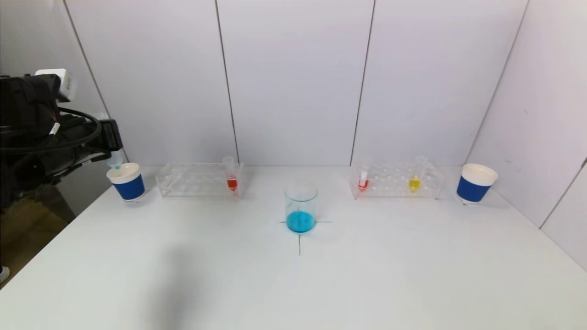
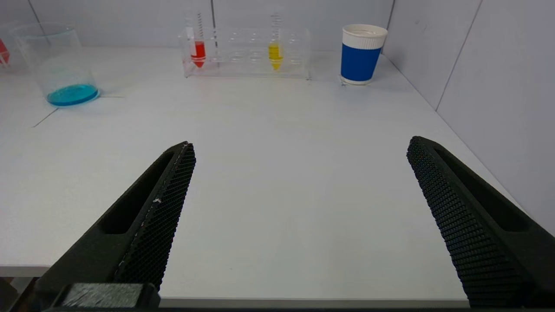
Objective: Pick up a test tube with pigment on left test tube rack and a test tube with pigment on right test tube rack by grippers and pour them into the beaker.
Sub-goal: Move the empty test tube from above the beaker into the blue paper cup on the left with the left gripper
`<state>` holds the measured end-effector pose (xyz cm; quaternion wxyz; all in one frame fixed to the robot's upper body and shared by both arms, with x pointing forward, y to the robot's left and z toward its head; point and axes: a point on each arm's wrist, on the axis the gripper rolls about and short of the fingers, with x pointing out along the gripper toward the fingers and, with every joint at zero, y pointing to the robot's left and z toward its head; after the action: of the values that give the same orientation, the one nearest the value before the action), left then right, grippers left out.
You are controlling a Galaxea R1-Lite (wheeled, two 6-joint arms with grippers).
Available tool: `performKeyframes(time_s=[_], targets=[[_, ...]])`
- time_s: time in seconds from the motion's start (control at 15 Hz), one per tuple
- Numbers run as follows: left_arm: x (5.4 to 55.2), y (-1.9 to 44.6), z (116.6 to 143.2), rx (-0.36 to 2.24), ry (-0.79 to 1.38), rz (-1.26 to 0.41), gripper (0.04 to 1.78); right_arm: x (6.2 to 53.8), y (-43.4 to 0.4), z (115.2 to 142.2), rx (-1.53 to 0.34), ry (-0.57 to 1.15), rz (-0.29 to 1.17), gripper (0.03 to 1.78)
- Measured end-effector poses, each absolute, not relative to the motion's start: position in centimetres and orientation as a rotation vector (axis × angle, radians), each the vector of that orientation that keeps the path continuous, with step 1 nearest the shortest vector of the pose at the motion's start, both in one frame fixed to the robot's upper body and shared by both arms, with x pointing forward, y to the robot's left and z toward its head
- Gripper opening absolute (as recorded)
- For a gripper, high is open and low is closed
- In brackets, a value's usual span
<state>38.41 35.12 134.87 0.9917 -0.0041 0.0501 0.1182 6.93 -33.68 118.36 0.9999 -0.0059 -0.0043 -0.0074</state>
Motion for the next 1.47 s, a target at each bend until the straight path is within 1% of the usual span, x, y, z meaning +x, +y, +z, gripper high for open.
performKeyframes(time_s=[0.2,0.67,0.87,1.47], targets=[[41.7,37.8,133.6,-0.004,0.048,0.288,0.44,6.9,-33.7,118.4,-0.012,-0.009,-0.014,1.77],[46.8,42.8,130.2,-0.012,0.066,0.302,0.44,6.9,-33.7,118.4,-0.011,-0.009,-0.015,1.77],[48.0,43.4,128.8,-0.006,0.076,0.289,0.44,6.9,-33.7,118.4,-0.012,-0.009,-0.015,1.77],[51.5,44.4,126.1,0.011,0.1,0.288,0.44,6.9,-33.7,118.4,-0.011,-0.009,-0.015,1.77]])
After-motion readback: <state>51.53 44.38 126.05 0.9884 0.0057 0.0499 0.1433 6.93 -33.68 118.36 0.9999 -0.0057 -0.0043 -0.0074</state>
